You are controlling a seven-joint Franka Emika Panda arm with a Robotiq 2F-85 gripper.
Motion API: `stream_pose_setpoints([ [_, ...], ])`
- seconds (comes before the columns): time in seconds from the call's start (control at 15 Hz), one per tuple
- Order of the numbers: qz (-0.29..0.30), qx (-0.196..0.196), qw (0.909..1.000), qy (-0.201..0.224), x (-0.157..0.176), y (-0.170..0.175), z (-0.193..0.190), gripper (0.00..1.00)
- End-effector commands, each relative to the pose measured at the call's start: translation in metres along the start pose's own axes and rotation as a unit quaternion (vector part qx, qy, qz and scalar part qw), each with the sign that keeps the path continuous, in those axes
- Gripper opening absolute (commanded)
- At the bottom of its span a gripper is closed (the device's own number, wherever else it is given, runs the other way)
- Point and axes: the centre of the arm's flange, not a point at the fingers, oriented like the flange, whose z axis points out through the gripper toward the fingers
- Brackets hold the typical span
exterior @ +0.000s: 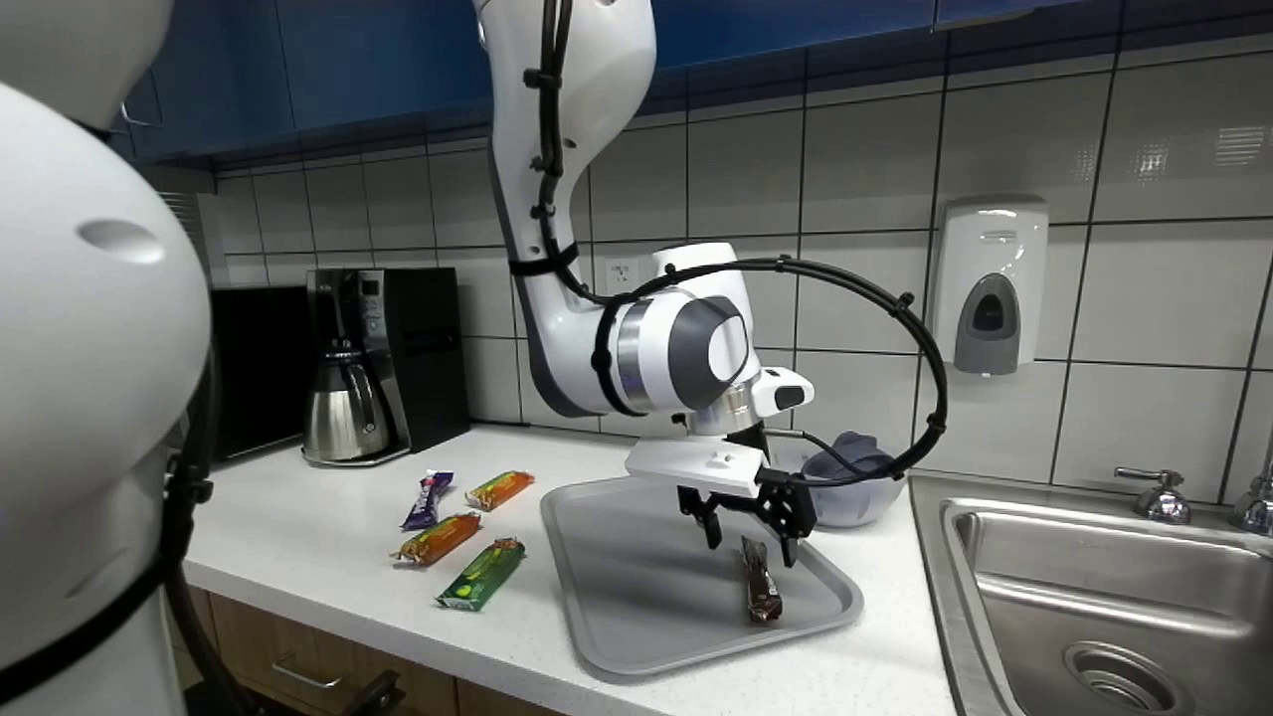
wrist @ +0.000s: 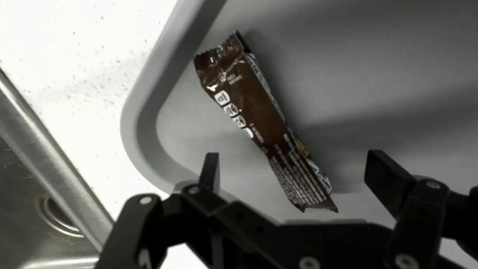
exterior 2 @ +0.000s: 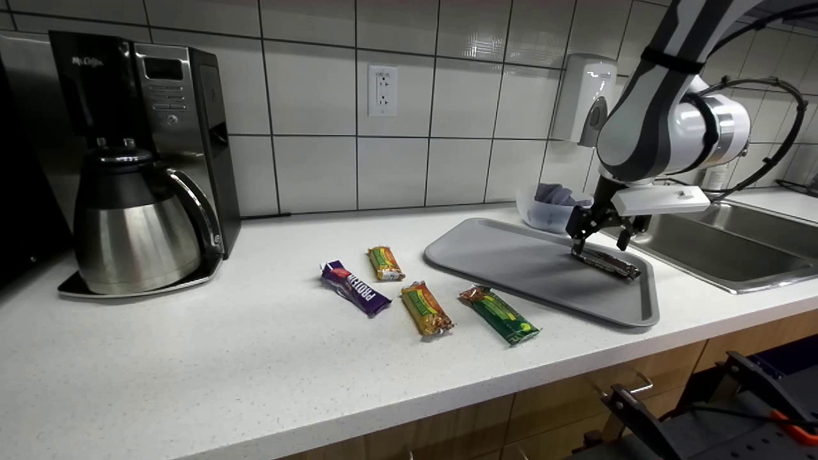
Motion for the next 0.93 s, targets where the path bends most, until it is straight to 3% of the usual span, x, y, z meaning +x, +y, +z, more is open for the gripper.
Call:
stream_pose_setpoints([
  [0.0,-0.003,0.006,1.0,0.0,0.0123,0.0087,0.0098,1.0],
  [0.27,0.003,0.008,1.0,-0.002,0.0132,0.0091,0.0136,1.0],
  [0.33,0.003,0.008,1.0,-0.002,0.013,0.0094,0.0143,0.76],
  [0.47,0.003,0.009,1.0,-0.002,0.0127,0.0098,0.0153,0.68],
  [0.87,0.01,0.013,0.9999,-0.003,0.011,0.0123,0.0153,0.2],
])
